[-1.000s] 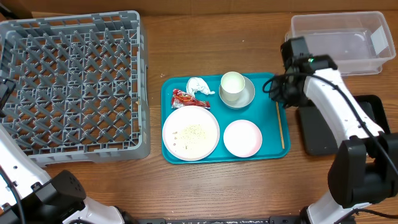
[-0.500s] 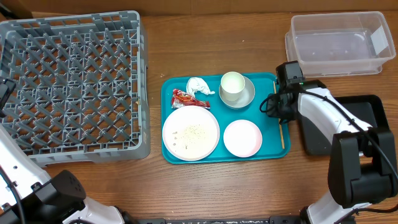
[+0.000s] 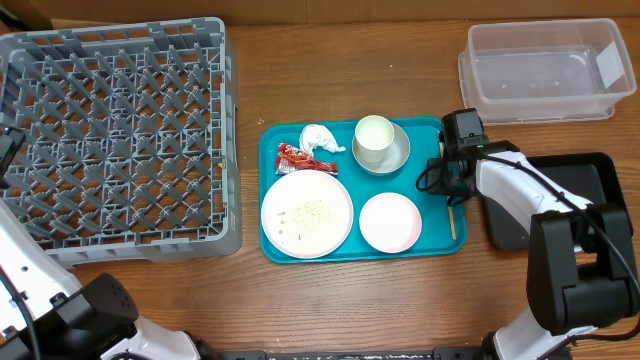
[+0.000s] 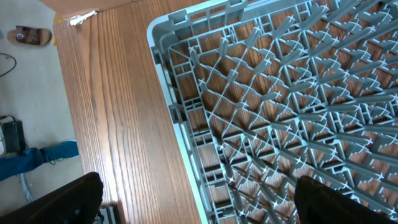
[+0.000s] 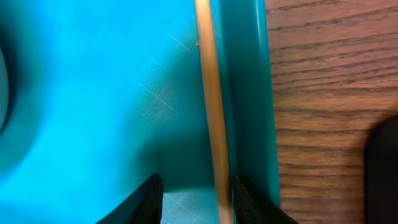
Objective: Sort waste into correct bins and load items into the dishwasher
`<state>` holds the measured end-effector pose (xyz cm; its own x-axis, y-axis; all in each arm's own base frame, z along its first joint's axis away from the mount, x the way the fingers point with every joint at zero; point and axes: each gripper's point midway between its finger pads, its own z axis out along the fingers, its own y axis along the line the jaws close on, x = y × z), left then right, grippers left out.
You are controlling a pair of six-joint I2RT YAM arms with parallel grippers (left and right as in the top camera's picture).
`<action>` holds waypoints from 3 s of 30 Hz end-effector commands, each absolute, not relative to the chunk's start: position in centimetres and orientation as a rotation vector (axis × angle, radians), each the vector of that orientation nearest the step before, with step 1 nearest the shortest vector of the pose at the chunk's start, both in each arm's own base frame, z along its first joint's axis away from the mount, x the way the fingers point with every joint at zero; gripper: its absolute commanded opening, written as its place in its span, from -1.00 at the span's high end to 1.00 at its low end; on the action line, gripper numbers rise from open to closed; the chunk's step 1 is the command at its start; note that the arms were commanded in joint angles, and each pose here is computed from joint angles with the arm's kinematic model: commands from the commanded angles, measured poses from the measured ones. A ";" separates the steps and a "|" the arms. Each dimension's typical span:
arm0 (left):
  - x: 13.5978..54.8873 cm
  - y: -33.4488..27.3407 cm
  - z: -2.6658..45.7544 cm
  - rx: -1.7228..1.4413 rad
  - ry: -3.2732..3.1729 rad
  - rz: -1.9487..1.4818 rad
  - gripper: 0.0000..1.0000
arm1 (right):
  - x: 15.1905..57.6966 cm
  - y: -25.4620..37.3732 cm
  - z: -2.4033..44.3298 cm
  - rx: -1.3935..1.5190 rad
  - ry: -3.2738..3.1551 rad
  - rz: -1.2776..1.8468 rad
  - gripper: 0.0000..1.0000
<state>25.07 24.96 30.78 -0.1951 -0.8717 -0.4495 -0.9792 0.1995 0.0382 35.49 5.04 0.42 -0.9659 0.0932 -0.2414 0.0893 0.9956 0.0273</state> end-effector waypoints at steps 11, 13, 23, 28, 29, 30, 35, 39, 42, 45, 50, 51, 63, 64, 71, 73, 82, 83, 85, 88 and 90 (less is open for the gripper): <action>25.1 25.2 30.6 -1.764 2.135 0.475 -1.00 | 34.8 5.3 1.4 0.230 2.935 0.067 0.92; 25.1 25.2 30.6 -1.764 2.135 0.475 -1.00 | 35.3 5.4 2.6 0.244 2.930 0.071 0.92; 25.1 25.2 30.6 -1.764 2.135 0.475 -1.00 | 39.2 10.1 16.9 0.184 2.783 0.447 0.92; 25.1 25.2 30.6 -1.763 2.135 0.475 -1.00 | 39.3 18.4 24.7 -0.087 2.548 1.113 0.92; 25.1 25.2 30.6 -1.763 2.135 0.475 -1.00 | 39.1 20.1 26.0 -0.155 2.488 1.224 0.92; 25.1 25.2 30.6 -1.764 2.135 0.475 -1.00 | 39.0 21.2 26.8 -0.180 2.456 1.280 0.92; 25.1 25.2 30.6 -1.763 2.135 0.475 -1.00 | 39.5 26.5 28.0 -0.174 2.392 1.252 0.92; 25.1 25.2 30.6 -1.763 2.135 0.475 -1.00 | 38.9 31.5 27.8 -0.206 2.355 1.167 0.92; 25.1 25.2 30.6 -1.764 2.135 0.475 -1.00 | 38.5 35.3 26.8 -0.125 2.353 1.141 0.92; 25.1 25.2 30.6 -1.764 2.135 0.475 -1.00 | 38.2 38.8 26.1 -0.102 2.329 1.191 0.92; 25.1 25.2 30.6 -1.764 2.135 0.475 -1.00 | 38.0 44.5 24.0 -0.057 2.291 1.342 0.92; 25.1 25.2 30.6 -1.764 2.135 0.475 -1.00 | 38.0 46.0 22.8 -0.078 2.276 1.368 0.92; 25.1 25.2 30.6 -1.763 2.135 0.475 -1.00 | 36.4 49.2 17.7 -0.136 2.348 1.380 0.73; 25.1 25.2 30.6 -1.763 2.135 0.475 -1.00 | 36.4 49.2 17.8 -0.141 2.345 1.380 0.70; 25.1 25.2 30.6 -1.764 2.135 0.475 -1.00 | 35.6 49.5 17.9 -0.224 2.345 1.409 -0.04; 25.1 25.2 30.6 -1.764 2.135 0.475 -1.00 | 35.6 49.2 18.1 -0.288 2.332 1.411 -0.07; 25.1 25.2 30.6 -1.764 2.135 0.475 -1.00 | 39.0 40.5 22.4 -0.427 2.287 1.255 -0.11; 25.1 25.2 30.6 -1.763 2.135 0.475 -1.00 | 39.4 39.1 23.0 -0.428 2.286 1.224 -0.12; 25.1 25.2 30.6 -1.763 2.135 0.475 -1.00 | 40.2 36.0 24.0 -0.406 2.295 1.148 -0.18; 25.1 25.2 30.6 -1.763 2.135 0.475 -1.00 | 42.5 29.2 23.0 -0.201 2.402 0.932 -0.28; 25.1 25.2 30.6 -1.764 2.135 0.475 -1.00 | 43.4 25.9 21.4 -0.097 2.464 0.792 -0.28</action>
<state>25.06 24.96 30.78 -0.1953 -0.8717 -0.4495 -0.9792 0.1994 0.0387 41.56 30.63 21.38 -0.8852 0.0569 -0.4616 -0.2861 0.7160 0.6368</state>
